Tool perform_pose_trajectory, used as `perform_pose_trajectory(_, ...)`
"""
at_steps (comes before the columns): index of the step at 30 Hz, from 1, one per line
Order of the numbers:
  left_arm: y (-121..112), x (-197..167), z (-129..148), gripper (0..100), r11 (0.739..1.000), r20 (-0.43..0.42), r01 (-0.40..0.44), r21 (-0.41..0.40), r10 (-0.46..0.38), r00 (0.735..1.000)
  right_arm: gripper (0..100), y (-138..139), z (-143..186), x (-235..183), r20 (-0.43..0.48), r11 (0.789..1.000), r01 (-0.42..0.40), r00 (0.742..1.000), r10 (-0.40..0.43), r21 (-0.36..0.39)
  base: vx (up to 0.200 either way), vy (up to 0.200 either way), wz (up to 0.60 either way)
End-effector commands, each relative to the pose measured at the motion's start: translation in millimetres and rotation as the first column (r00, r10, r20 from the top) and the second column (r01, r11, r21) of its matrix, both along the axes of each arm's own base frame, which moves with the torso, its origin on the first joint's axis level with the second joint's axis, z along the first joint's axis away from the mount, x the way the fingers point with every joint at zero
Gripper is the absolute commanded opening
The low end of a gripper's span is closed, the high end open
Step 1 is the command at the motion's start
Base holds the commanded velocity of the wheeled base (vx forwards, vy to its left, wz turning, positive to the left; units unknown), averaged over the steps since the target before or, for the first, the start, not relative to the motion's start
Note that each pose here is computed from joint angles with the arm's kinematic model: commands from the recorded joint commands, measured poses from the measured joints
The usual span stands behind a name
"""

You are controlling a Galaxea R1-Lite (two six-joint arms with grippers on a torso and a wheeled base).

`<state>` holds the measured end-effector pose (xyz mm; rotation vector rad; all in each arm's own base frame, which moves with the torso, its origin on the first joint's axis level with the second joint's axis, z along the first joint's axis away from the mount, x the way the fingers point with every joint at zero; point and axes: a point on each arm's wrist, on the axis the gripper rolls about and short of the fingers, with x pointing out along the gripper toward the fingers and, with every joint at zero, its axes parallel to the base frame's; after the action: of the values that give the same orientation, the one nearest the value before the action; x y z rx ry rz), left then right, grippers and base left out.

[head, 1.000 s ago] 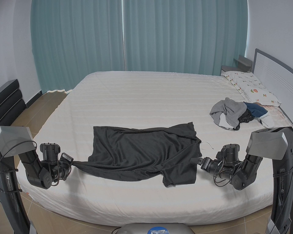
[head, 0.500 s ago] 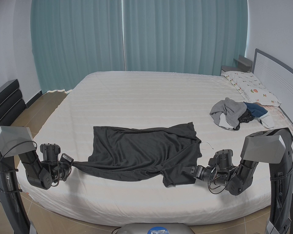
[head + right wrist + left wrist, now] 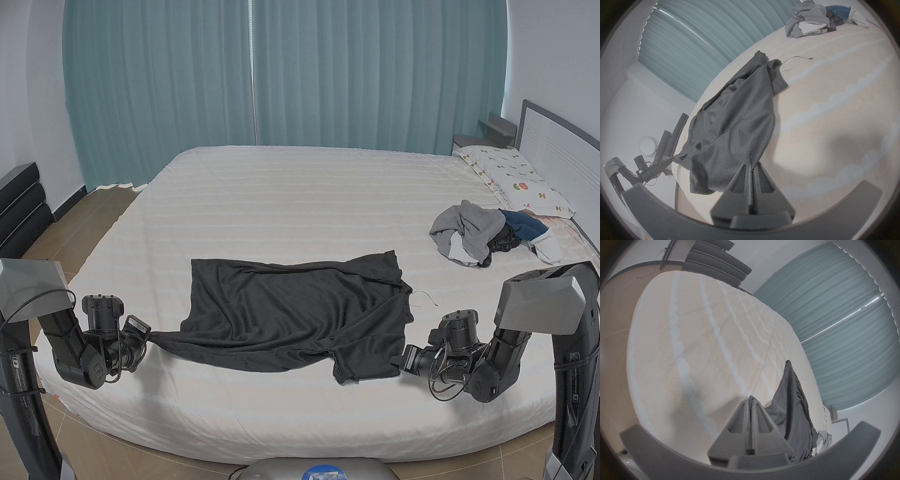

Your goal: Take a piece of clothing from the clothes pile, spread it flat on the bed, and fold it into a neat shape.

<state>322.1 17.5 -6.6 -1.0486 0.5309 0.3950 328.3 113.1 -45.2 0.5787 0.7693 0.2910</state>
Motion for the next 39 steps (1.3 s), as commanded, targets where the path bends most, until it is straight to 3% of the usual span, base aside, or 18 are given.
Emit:
perform_pose_trajectory(1, 0, -4, 0, 0, 1.000, -0.008, 0.014, -0.004, -0.014, 1.000, 0, -19, 15, -9, -0.017, 1.000, 0.028, 0.999, -0.028, 0.010, 0.000, 0.000, 0.00)
perform_pose_trajectory(9, -14, -24, -6, 0, 0.992, -0.050, 0.116, 0.057, -0.113, 0.992, 0, -52, 39, -42, -0.054, 0.998, 0.055, 0.997, -0.053, 0.042, 0.000, 0.000, 0.00)
perform_pose_trajectory(13, -24, -41, -5, 0, 0.968, -0.057, 0.204, 0.143, -0.198, 0.979, 0, -68, 47, -68, -0.084, 0.996, 0.085, 0.993, -0.083, 0.017, 0.000, 0.000, 0.00)
perform_pose_trajectory(15, -27, -52, -7, 0, 0.938, -0.103, 0.276, 0.211, -0.260, 0.960, 0, -74, 48, -86, -0.108, 0.997, 0.076, 0.991, -0.077, -0.011, 0.000, 0.000, 0.00)
perform_pose_trajectory(17, -28, -54, -7, 0, 0.930, -0.114, 0.292, 0.222, -0.273, 0.955, 0, -75, 48, -90, -0.116, 0.997, 0.074, 0.990, -0.076, -0.018, 0.000, 0.000, 0.00)
perform_pose_trajectory(18, -31, -63, -7, 0, 0.910, -0.144, 0.333, 0.248, -0.306, 0.941, 0, -78, 48, -102, -0.134, 0.997, 0.066, 0.989, -0.070, -0.035, 0.000, 0.000, 0.00)
perform_pose_trajectory(20, -32, -66, -7, 0, 0.898, -0.155, 0.354, 0.263, -0.322, 0.934, 0, -79, 48, -107, -0.142, 0.997, 0.065, 0.987, -0.071, -0.042, 0.000, 0.000, 0.00)
perform_pose_trajectory(21, -32, -74, -4, 0, 0.874, -0.176, 0.387, 0.293, -0.348, 0.921, 0, -80, 48, -115, -0.154, 0.997, 0.055, 0.986, -0.063, -0.053, 0.000, 0.000, 0.00)
perform_pose_trajectory(22, -32, -74, -4, 0, 0.874, -0.176, 0.387, 0.293, -0.348, 0.921, 0, -80, 48, -115, -0.154, 0.997, 0.055, 0.986, -0.063, -0.053, 0.000, 0.000, 0.00)
perform_pose_trajectory(25, -31, -91, -1, 0, 0.815, -0.236, 0.462, 0.351, -0.400, 0.885, 0, -82, 45, -129, -0.193, 0.996, 0.038, 0.980, -0.052, -0.076, 0.000, 0.000, 0.00)
perform_pose_trajectory(28, -31, -97, -1, 0, 0.793, -0.262, 0.490, 0.363, -0.418, 0.870, 0, -82, 45, -132, -0.199, 0.996, 0.035, 0.979, -0.050, -0.079, 0.000, 0.000, 0.00)
perform_pose_trajectory(32, -32, -111, -8, 0, 0.708, -0.362, 0.570, 0.417, -0.445, 0.819, 0, -83, 39, -146, -0.257, 0.993, 0.002, 0.966, -0.032, -0.116, 0.000, 0.000, 0.00)
perform_pose_trajectory(37, -31, -119, -11, 0, 0.681, -0.407, 0.604, 0.415, -0.455, 0.792, 0, -83, 36, -148, -0.284, 0.992, -0.011, 0.958, -0.025, -0.125, 0.000, 0.000, 0.00)
perform_pose_trajectory(39, -30, -125, -13, 0, 0.654, -0.438, 0.633, 0.414, -0.467, 0.768, 0, -80, 35, -151, -0.304, 0.991, -0.034, 0.953, -0.007, -0.130, 0.000, 0.000, 0.00)
